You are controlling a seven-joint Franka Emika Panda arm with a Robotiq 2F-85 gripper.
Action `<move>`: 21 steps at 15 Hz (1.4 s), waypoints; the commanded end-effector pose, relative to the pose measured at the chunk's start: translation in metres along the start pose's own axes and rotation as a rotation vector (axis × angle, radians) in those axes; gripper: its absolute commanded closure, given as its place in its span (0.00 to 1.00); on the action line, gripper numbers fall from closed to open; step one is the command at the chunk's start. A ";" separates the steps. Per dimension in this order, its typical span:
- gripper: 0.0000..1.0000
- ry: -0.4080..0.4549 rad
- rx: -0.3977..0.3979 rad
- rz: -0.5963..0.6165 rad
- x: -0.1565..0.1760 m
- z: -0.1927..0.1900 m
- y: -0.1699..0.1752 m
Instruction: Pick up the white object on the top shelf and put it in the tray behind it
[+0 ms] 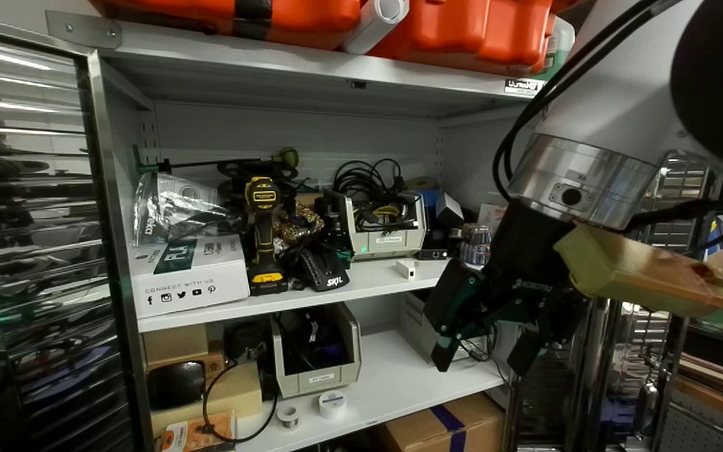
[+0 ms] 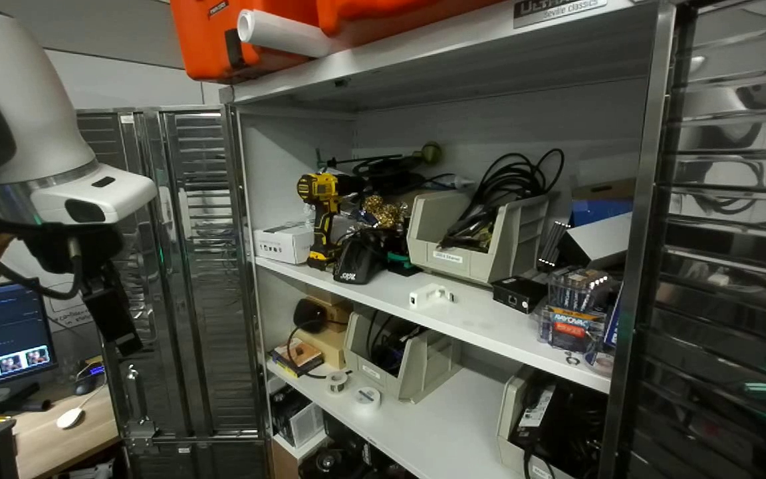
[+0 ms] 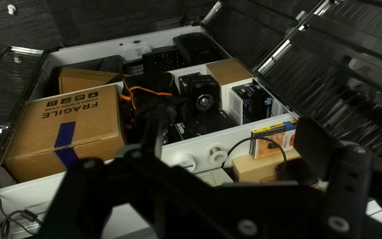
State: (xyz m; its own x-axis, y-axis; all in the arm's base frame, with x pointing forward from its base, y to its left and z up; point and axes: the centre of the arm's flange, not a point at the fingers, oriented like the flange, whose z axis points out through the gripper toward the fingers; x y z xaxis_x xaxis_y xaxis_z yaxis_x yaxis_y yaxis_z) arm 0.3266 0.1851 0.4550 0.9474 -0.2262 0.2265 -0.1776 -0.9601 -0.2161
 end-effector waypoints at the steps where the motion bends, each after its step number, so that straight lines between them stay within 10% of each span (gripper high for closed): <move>1: 0.00 0.000 0.000 0.000 0.000 0.000 0.000; 21: 0.00 0.049 -0.011 0.091 0.274 0.053 0.063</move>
State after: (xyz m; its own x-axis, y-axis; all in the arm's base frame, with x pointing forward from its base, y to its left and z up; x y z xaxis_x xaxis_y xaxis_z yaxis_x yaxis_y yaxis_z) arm 0.5304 0.0827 0.4406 0.9156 -0.3195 0.2439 -0.2738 -0.9400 -0.2035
